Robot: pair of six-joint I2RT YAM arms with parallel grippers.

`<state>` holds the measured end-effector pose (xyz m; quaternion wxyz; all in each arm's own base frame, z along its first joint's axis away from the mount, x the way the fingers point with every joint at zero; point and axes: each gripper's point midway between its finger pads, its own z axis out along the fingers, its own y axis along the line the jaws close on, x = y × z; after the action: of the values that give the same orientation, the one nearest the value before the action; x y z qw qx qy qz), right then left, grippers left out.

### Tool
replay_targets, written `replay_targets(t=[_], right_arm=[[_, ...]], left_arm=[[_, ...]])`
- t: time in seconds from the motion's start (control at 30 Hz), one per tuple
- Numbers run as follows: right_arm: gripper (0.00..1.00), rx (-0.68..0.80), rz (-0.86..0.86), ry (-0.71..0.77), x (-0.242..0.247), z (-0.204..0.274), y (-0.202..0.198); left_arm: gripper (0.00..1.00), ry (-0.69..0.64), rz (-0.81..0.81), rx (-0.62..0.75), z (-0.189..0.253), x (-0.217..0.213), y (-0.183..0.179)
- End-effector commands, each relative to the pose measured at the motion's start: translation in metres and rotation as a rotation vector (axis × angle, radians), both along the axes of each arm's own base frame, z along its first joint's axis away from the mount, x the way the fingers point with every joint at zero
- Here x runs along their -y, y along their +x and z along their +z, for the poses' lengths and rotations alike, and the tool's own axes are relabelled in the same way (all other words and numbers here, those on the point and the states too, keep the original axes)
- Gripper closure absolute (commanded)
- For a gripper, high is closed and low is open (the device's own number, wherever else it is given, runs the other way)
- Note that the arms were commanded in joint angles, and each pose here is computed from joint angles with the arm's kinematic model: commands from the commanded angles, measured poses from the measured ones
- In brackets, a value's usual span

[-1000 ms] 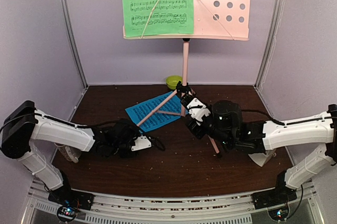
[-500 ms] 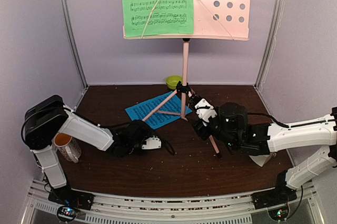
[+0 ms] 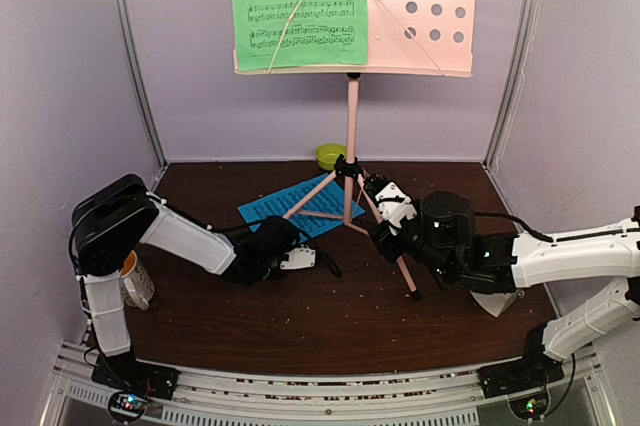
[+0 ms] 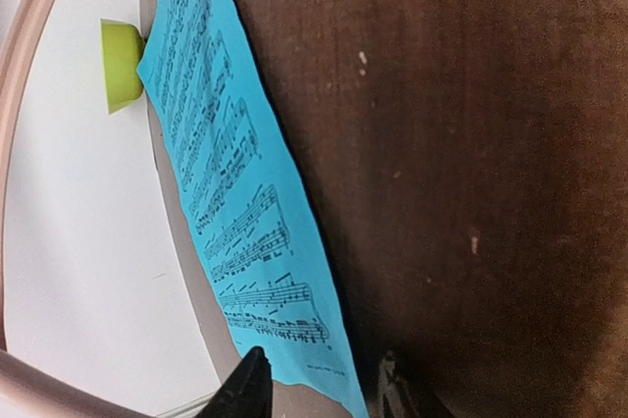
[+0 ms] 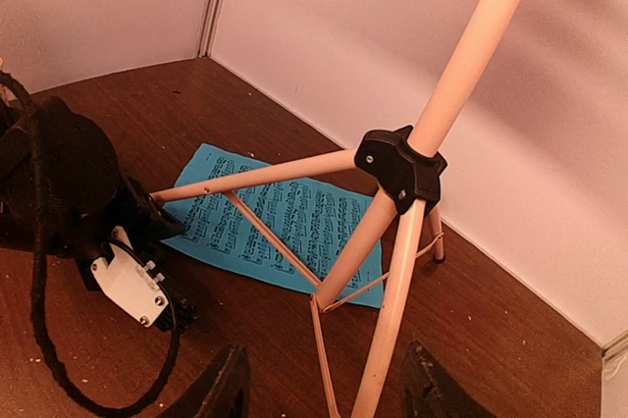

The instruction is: Set up the instrument practice props

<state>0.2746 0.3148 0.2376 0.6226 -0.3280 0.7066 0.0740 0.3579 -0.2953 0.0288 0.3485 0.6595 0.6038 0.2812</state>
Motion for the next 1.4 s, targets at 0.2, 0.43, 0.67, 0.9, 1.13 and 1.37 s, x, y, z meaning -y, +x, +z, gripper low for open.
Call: replay_targets(t=[0.2,0.43,0.67,0.9,1.13,1.37], right_arm=[[0.47,0.008,-0.043,0.008,0.01,0.006,0.004],[0.48,0.008,-0.048,0.017,0.011,0.008,0.003],[0.48,0.01,-0.049,0.028,0.016,0.013,0.002],[0.48,0.014,-0.053,0.039,0.024,0.015,0.0],[0.48,0.012,-0.05,0.036,0.028,0.013,-0.001],[0.39,-0.061,0.156,0.032,0.003,-0.008,-0.025]], left_arm=[[0.73,0.143,0.045,-0.099,-0.042,-0.024,0.004],[0.96,0.133,0.047,-0.108,-0.04,-0.023,0.007],[1.0,0.019,-0.015,-0.099,-0.007,0.009,-0.009],[1.0,-0.084,-0.108,-0.155,0.017,0.034,-0.054],[1.0,-0.126,-0.179,-0.258,0.026,0.037,-0.095],[1.0,-0.189,-0.155,-0.23,0.068,0.024,-0.112]])
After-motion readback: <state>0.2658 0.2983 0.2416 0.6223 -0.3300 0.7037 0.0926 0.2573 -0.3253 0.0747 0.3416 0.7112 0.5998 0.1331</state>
